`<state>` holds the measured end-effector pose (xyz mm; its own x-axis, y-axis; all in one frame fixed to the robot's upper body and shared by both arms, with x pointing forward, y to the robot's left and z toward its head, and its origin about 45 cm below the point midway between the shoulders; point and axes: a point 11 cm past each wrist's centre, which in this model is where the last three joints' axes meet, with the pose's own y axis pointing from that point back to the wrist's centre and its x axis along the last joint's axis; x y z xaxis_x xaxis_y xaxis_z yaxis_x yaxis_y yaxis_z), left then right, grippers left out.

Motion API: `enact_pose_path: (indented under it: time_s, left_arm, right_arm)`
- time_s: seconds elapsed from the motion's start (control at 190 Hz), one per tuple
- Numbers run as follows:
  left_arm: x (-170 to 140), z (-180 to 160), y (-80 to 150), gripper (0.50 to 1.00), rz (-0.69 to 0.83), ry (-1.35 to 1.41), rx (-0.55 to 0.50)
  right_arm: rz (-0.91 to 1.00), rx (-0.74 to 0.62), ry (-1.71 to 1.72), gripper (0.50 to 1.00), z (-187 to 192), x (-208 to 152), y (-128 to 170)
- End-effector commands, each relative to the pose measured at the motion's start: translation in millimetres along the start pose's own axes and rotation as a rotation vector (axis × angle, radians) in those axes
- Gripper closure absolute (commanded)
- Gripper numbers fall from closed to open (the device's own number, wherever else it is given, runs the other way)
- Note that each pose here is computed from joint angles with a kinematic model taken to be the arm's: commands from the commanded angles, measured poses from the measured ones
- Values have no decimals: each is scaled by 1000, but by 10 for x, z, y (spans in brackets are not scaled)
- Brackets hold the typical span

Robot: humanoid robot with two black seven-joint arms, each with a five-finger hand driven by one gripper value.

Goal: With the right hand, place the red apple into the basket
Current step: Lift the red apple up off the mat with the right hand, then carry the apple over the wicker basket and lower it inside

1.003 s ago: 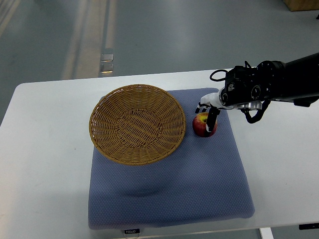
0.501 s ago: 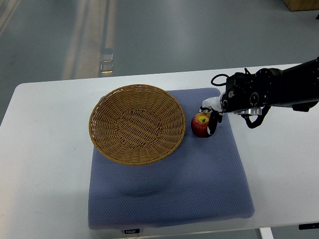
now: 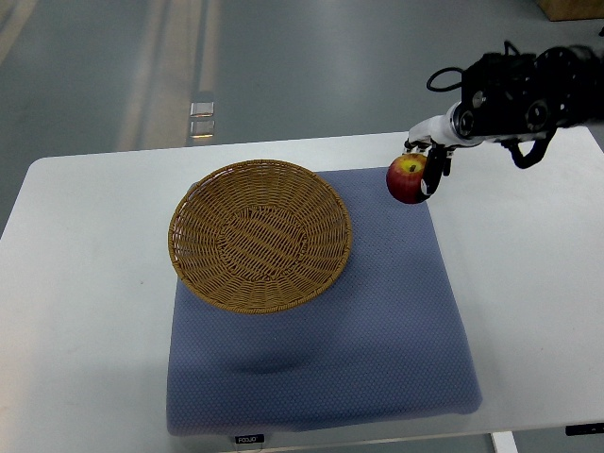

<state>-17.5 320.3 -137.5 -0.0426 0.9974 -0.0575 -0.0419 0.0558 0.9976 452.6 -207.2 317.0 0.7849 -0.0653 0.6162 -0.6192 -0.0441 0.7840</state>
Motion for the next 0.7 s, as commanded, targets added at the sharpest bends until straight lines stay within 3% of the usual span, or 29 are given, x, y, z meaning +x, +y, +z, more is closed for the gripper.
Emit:
enact_pose_path:
  time_s: [0.0,0.201,0.496,0.501,0.575,0.697]
  left_arm:
    - [-6,-2,-1,500,-2,-2,2]
    - [-6,-2,-1,500,-2,-3,1]
    - [-6,-1,-1,500,-2,-2,0]
    - [-6,-1,-1,500,-2,-2,0]
    - [-6,-2,-1,500,-2,-2,2]
    - [-9,-1,-1,500,-5,-1,0]
  right_arm:
    - [27,21,29,875,-127,306,317]
    - [52,67,105,875,-499,579,745]
    - [38,150,184,875,-1058,441,763]
    - [40,196,198,875,-1277,406,788]
    - [44,254,224,875,-1592,333,784]
    - [67,287,172,875,-1618,426,702]
